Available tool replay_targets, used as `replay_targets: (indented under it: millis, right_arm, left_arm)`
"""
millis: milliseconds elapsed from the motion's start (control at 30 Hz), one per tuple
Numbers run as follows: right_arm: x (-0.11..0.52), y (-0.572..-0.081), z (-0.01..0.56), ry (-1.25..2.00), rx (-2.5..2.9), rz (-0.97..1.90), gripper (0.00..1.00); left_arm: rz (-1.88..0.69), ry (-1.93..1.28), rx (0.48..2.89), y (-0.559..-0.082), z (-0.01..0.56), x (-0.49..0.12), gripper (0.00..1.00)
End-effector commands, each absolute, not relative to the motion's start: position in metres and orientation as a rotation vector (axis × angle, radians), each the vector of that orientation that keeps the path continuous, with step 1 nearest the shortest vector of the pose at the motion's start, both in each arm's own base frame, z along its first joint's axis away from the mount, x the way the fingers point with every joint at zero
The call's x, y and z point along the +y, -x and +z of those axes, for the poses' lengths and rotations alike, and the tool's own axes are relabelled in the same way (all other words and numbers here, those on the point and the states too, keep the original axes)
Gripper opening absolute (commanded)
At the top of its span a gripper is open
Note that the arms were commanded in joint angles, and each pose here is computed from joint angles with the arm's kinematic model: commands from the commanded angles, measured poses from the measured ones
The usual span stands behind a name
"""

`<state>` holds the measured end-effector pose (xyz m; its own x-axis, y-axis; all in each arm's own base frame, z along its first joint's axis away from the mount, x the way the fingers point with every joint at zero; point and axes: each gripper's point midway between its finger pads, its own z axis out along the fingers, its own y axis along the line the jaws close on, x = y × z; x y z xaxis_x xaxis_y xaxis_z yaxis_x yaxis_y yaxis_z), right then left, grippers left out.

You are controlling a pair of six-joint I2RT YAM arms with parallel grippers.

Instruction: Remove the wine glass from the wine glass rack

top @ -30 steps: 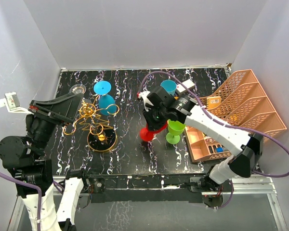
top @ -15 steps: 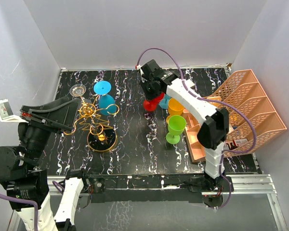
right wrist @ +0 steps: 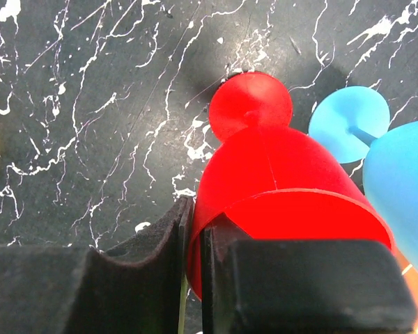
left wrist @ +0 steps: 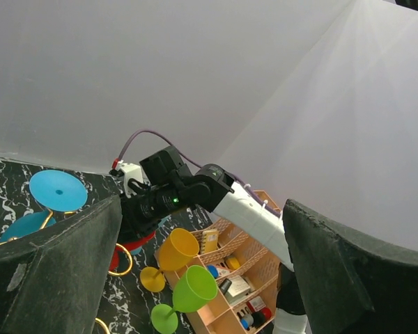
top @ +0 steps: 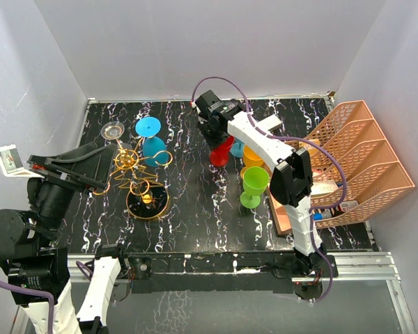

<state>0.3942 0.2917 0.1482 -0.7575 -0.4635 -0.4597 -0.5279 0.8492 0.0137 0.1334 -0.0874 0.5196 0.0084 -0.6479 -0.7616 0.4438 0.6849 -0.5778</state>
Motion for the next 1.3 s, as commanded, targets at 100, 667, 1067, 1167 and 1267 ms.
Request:
replay_targets:
  millis: [100, 667, 1067, 1167, 1267]
  right_arm:
    - [0.299, -0.414, 0.169, 0.71, 2.506, 0.184, 0.27]
    - [0.285, -0.36, 0.32, 0.432, 2.104, 0.543, 0.99]
    - [0.245, -0.222, 0.414, 0.447, 1.507, 1.021, 0.99]
    - [0.225, -0.214, 0.417, 0.446, 1.509, 0.927, 0.99]
    - [0.204, -0.214, 0.421, 0.413, 1.521, 0.823, 0.99]
  left_arm:
    - [-0.824, 0.173, 1.289, -0.131, 0.526, -0.085, 0.97]
    - [-0.819, 0.207, 1.346, -0.145, 0.51, -0.082, 0.97]
    - [-0.704, 0.316, 1.461, -0.172, 0.476, -0.063, 0.97]
    - [-0.636, 0.368, 1.548, -0.188, 0.458, -0.054, 0.97]
    - [-0.56, 0.388, 1.665, -0.213, 0.436, -0.047, 0.97]
